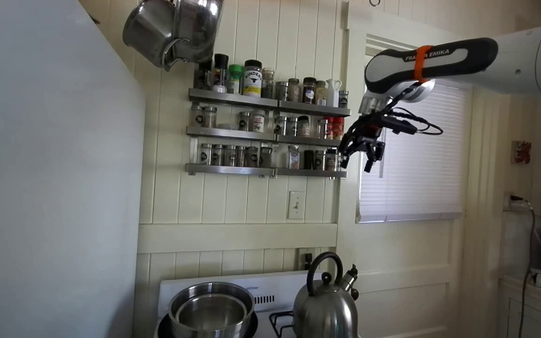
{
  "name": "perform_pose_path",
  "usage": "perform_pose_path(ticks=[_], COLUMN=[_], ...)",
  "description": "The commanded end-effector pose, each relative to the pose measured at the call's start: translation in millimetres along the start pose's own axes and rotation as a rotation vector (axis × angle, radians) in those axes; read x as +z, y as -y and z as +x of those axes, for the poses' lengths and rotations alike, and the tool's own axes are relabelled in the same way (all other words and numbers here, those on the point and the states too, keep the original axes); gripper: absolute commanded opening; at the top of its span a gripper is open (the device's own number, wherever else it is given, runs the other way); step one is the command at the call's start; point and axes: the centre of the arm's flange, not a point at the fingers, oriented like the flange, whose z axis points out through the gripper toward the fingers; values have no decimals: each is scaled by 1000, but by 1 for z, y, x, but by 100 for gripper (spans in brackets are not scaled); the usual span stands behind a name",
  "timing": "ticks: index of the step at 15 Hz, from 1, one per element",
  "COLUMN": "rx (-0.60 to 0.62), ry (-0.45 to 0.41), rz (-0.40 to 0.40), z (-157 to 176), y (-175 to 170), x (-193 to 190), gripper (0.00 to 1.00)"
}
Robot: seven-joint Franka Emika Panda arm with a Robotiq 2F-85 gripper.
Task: Pick up the spice bottle on the middle shelf and put it on the stove
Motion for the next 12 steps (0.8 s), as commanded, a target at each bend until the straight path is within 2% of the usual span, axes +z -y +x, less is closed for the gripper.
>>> perform_pose_path(ticks=[1,6,12], rx=[34,38,-20], ry=[-167,-370,-522], rz=[-15,-31,-75], z=[6,21,42], y=[15,30,66], x=[-25,-51,-59], gripper=[100,100,100])
